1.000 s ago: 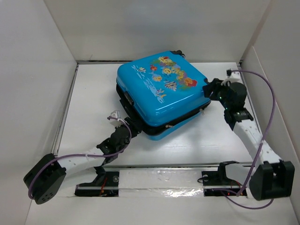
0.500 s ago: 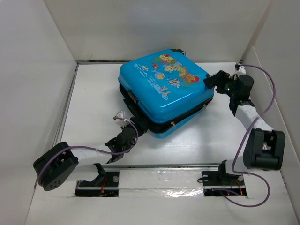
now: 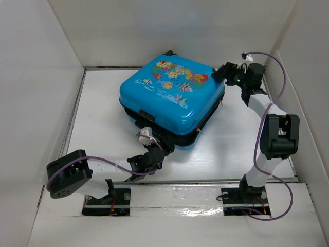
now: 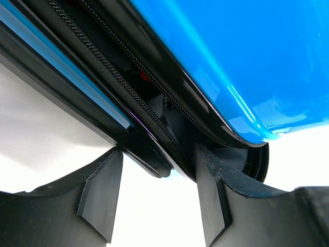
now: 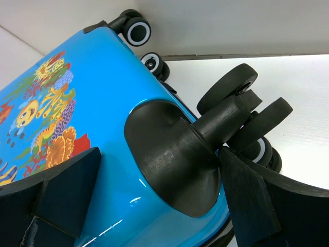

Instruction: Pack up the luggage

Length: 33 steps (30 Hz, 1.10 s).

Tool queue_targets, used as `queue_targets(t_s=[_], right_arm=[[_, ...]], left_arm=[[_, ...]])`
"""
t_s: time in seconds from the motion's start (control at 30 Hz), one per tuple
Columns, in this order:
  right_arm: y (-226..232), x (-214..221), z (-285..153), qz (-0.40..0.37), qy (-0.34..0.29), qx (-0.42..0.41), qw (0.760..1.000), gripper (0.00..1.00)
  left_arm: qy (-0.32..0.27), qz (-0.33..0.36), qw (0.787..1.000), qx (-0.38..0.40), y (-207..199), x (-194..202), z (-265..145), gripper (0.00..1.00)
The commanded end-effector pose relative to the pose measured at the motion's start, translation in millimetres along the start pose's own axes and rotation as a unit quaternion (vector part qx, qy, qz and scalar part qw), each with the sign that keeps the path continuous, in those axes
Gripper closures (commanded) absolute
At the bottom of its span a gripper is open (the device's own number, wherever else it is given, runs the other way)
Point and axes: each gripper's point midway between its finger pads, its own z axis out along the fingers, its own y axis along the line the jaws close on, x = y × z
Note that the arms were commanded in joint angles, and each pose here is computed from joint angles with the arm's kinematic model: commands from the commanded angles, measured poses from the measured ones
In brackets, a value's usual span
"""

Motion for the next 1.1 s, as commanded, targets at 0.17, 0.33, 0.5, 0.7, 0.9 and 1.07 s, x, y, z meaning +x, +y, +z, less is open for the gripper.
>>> queue_targets(t_s=[0.17, 0.33, 0.5, 0.7, 0.9, 1.07], right_arm=[[102.8, 4.1, -11.5, -0.032, 0.050, -0.155, 0.986, 0.00], [118.8, -32.1, -37.0, -0.081, 0.015, -0.127, 0.989, 0.00], [126.4, -51.3, -77.9, -0.113, -0.031, -0.081, 0.990, 0.00], [108.9, -31.4, -116.7, -0.096, -0.064, -0.009, 0.993, 0.00], [121.1, 35.1, -145.8, -0.099, -0.021, -0.039, 0.994, 0.84], [167.2, 124.1, -165.0, -0.124, 0.061, -0.136, 0.981, 1.00]], left_arm=[[0.146, 0.094, 0.977, 0.122, -52.1, 45.6, -45.6, 0.23], [0.140, 0.115, 0.975, 0.132, -62.5, 29.6, -52.8, 0.16], [0.109, 0.108, 0.980, 0.124, -59.5, -0.8, -62.8, 0.15], [0.037, 0.046, 0.989, 0.139, -71.4, -72.1, -53.1, 0.21], [0.049, 0.047, 0.989, 0.129, -56.0, -83.2, -53.3, 0.74], [0.094, 0.057, 0.991, 0.081, -2.8, -56.3, -62.3, 0.94]])
